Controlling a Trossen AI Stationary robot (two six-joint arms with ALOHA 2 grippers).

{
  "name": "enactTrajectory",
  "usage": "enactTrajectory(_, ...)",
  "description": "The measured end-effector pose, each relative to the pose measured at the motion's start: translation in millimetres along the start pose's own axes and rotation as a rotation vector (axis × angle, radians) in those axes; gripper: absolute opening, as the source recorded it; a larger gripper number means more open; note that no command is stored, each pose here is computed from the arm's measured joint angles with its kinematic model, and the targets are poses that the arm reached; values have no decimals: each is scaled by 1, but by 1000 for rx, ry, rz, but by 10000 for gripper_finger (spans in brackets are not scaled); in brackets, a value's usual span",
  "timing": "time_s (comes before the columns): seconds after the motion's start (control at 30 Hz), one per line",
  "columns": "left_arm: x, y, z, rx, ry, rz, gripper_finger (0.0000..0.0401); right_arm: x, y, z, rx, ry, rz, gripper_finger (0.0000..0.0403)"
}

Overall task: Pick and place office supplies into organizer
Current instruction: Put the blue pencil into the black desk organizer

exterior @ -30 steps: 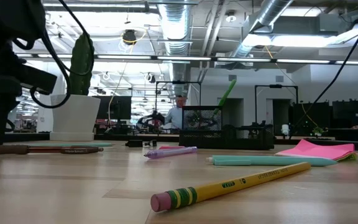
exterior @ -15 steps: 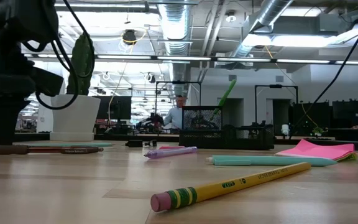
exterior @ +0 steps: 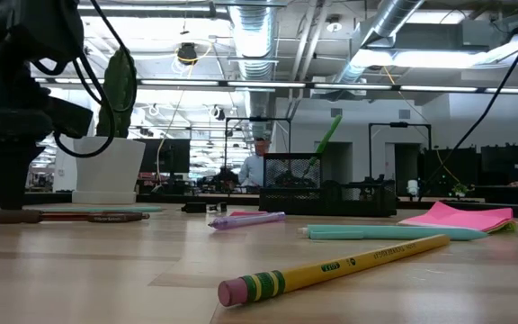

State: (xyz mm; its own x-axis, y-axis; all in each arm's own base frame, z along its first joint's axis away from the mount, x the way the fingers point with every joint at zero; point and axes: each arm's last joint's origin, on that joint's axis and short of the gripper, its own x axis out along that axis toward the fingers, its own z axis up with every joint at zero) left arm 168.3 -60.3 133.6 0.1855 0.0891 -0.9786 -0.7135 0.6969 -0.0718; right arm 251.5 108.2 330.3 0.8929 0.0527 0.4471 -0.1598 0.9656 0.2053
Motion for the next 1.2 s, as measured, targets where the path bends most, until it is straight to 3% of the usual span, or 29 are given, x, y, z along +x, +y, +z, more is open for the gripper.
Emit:
enactTrajectory(0.2, 0, 0, 1, -9, -2, -1, 11, 0, 1, -3, -7, 25, 5, 98)
enactTrajectory(0.43, -4, -4, 4, -3, 4, -36, 6, 0, 0, -15, -33, 124, -1, 98)
enactTrajectory(0.67, -33, -32, 22, 69, -97, -150, 2, 10, -1, -34, -38, 170, -17, 98)
enactTrajectory(0.83, -60, -43, 35, 101, -160, -140, 1, 21, 1, -40, -42, 175, -21, 98)
enactTrajectory(0.97, -93, -50, 44, 142, -183, -106, 0, 28, 5, -29, -20, 113, -14, 98)
enactTrajectory(1.1, -139, -52, 63, 194, -269, -48, 0, 31, 15, 12, -10, -96, 14, 98)
enactTrajectory(1.2, -172, -49, 84, 259, -337, -24, 0, 28, 22, 37, -34, -174, 29, 98)
